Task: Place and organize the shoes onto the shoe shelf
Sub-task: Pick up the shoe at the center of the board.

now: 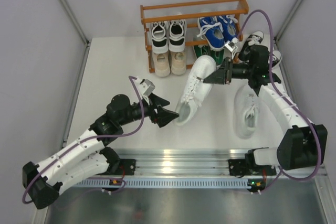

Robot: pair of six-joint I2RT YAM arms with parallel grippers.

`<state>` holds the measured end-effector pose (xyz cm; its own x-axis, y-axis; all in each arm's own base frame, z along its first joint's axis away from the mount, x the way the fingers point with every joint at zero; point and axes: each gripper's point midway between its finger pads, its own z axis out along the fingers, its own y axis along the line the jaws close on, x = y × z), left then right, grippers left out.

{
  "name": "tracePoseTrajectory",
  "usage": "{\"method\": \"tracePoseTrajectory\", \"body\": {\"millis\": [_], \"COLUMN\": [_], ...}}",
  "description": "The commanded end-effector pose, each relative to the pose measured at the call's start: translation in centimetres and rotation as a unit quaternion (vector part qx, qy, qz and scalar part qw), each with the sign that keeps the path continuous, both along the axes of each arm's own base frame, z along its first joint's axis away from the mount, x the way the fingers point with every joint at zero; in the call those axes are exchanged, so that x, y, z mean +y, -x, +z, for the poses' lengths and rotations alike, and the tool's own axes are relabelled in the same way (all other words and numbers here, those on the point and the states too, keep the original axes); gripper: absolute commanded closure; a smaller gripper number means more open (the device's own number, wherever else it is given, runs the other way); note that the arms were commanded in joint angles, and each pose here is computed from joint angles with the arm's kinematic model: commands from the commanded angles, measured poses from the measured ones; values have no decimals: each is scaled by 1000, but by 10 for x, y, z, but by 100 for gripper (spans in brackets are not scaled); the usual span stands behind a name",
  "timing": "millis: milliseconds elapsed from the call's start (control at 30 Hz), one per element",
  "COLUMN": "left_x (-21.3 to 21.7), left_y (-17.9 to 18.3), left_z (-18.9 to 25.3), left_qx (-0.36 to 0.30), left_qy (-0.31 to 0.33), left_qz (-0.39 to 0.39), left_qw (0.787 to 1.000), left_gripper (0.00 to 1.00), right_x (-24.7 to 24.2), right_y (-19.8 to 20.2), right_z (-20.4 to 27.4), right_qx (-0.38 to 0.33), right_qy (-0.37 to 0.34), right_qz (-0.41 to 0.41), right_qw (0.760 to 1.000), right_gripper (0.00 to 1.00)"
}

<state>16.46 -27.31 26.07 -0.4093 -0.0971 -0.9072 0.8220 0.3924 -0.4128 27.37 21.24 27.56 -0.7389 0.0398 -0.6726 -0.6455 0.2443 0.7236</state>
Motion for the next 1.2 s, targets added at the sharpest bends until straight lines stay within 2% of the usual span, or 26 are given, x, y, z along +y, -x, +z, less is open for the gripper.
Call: {"method": "tracePoseTrajectory", "body": {"millis": [0,200,333,467,800,900,1000,1067,1133,1167], "left_x": [-1,0,0,-10,-26,-17,2,6,8,4], "left_y": [-11,1,-7,-17,-33,-26,-34,-40,-49,-54], "left_z": [22,20,16,29,45,58,72,65,67,54], "left_qx": [-45,-106,-140,-162,-147,-136,-119,-106,-104,-93], "left_qy": [28,44,38,62,88,118,141,121,107,80], "left_qz": [31,26,52,63,85,91,143,162,186,189], "left_qw": [998,993,988,983,982,979,972,974,971,974], "left_gripper": [11,10,10,10,9,9,10,11,16,21], "right_x": [-3,-18,-18,-18,-18,-19,-20,-19,-19,-19], "right_y": [-8,-30,-36,-35,-31,-31,-31,-31,-32,-31], "right_z": [44,46,47,43,39,38,38,39,39,39], "right_qx": [-23,31,43,48,46,37,32,30,31,29], "right_qy": [-41,-64,-69,-71,-69,-63,-60,-60,-60,-59], "right_qz": [-8,-50,-55,-61,-63,-63,-66,-65,-65,-65], "right_qw": [999,996,995,994,995,995,995,996,996,996], "right_gripper": [100,100,100,100,100,100,100,100,100,100]}}
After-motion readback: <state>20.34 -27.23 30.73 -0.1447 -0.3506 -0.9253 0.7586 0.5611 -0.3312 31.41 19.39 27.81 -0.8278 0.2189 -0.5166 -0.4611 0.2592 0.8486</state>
